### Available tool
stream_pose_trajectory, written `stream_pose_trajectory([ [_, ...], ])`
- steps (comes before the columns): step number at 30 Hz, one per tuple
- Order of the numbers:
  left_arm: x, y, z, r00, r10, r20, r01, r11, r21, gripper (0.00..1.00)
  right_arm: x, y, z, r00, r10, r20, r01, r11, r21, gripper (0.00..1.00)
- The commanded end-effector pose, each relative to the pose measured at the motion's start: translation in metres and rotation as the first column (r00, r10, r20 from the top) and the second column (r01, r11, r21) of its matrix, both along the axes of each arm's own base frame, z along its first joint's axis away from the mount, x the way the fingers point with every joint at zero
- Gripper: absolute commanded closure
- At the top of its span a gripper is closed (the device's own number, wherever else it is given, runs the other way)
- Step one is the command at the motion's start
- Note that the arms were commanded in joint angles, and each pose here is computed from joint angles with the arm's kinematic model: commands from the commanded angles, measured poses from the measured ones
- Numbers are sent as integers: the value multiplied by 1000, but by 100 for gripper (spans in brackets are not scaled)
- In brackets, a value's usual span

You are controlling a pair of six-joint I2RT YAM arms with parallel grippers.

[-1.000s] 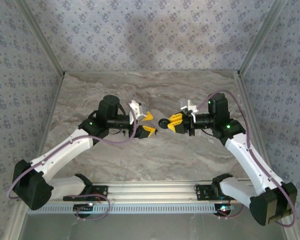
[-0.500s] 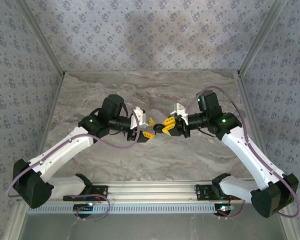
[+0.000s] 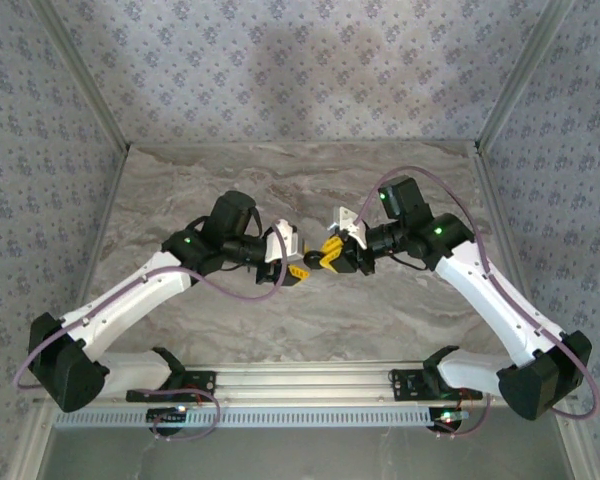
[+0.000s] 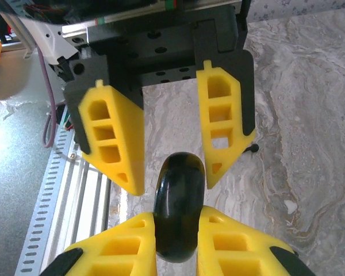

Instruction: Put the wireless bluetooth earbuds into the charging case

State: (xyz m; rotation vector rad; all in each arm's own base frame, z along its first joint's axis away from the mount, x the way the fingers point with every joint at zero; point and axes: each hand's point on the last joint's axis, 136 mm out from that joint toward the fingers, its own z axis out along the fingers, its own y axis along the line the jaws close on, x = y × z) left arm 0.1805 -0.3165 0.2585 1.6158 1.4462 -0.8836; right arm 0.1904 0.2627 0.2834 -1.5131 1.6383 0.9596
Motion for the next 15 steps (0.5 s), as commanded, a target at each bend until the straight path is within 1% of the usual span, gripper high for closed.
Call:
stream_pose_trajectory([
  [1, 0, -3, 10, 1000, -12, 26, 12, 1000, -6, 60, -2, 1, 5, 1000, 14, 17, -14, 1000, -11, 82],
  [3, -1, -4, 10, 1000, -14, 26, 14, 1000, -6, 63, -3, 2, 4, 1000, 15, 14, -15, 1000, -16, 82],
  [11, -3, -5, 13, 1000, -21, 18, 22, 1000, -16, 64, -1, 4, 2, 1000, 15, 13, -15, 1000, -24, 82],
  [13, -4, -6, 12, 1000, -25, 12, 25, 1000, -16, 70, -1, 5, 1, 1000, 16, 11, -16, 1000, -27, 82],
  [15, -3, -6, 11, 1000, -23, 10, 23, 1000, -12, 73, 0, 5, 0, 1000, 14, 12, -13, 999, -30, 82],
])
